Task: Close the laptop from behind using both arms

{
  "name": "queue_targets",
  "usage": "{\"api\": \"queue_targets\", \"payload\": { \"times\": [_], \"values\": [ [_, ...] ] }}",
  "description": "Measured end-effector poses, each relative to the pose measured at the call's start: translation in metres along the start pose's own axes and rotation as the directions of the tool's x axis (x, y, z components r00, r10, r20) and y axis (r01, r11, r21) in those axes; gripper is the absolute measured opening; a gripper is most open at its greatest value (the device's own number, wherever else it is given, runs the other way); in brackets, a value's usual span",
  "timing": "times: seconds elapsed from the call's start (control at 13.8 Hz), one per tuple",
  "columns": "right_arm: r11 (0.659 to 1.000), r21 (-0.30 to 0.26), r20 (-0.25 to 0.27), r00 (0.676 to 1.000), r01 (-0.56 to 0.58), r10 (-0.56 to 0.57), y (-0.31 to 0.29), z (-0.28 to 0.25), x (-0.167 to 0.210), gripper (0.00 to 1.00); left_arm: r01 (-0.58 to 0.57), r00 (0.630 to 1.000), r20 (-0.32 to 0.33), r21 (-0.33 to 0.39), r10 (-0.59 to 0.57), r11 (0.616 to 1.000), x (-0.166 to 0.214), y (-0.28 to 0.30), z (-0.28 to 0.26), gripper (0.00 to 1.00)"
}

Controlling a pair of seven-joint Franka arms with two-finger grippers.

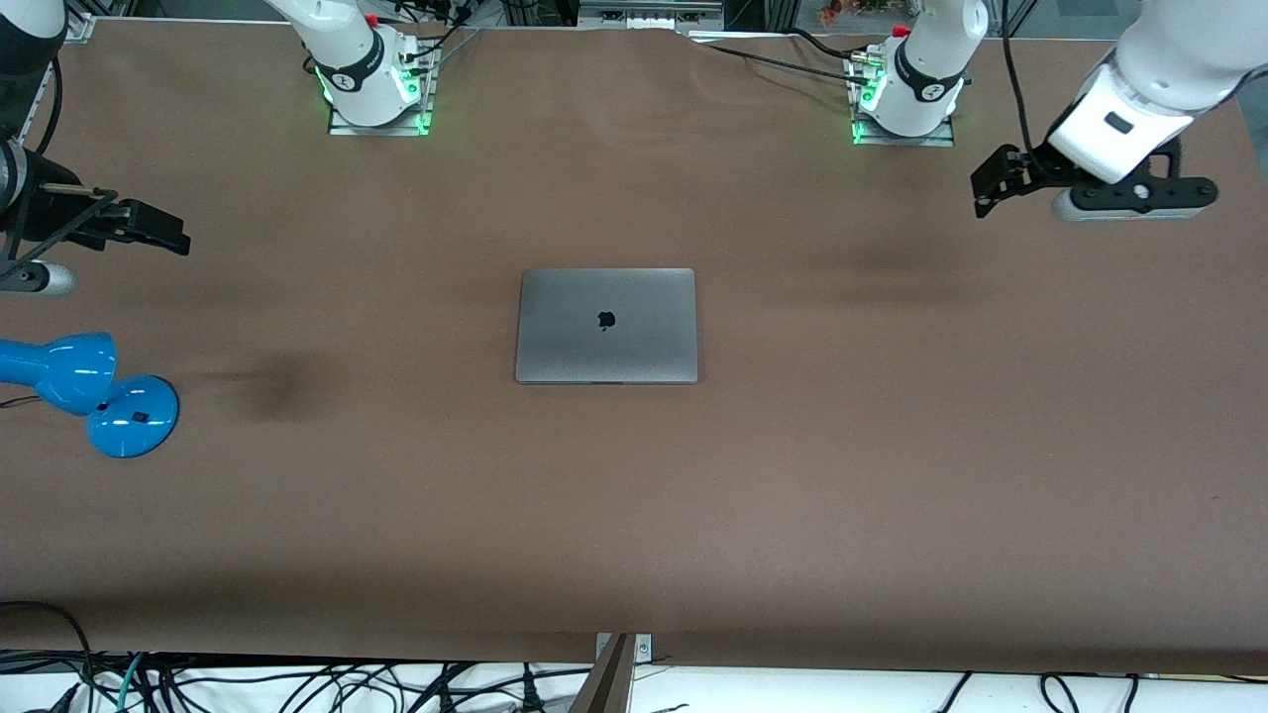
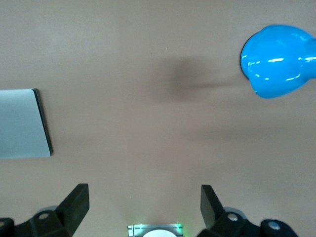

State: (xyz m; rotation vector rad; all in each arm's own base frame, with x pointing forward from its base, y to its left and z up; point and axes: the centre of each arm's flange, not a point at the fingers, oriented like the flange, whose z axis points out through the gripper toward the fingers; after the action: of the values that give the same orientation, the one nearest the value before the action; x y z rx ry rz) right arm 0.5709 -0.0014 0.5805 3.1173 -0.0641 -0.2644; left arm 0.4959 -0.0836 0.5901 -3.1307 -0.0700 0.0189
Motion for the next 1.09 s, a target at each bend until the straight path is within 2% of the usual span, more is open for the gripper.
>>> {"api": "queue_targets", "payload": {
  "times": [0.22,0.43,1.09],
  "values": [
    [1.0,0.001,0.006,1.0,0.0,-0.001,0.0,0.001,-0.001,1.0,-0.023,0.999,-0.033,0.021,0.024,1.0,0.017,-0.001,-0.016,1.0],
    [1.0,0.0,0.023,1.0,0.001,-0.001,0.0,-0.001,-0.006,1.0,-0.027,0.999,-0.019,-0.002,0.027,1.0,0.033,-0.006,-0.023,1.0],
    [1.0,0.0,-0.006,1.0,0.002,-0.002,0.0,-0.023,-0.024,1.0,-0.029,1.0,0.007,-0.001,0.029,1.0,0.048,-0.007,-0.016,1.0]
  ]
}}
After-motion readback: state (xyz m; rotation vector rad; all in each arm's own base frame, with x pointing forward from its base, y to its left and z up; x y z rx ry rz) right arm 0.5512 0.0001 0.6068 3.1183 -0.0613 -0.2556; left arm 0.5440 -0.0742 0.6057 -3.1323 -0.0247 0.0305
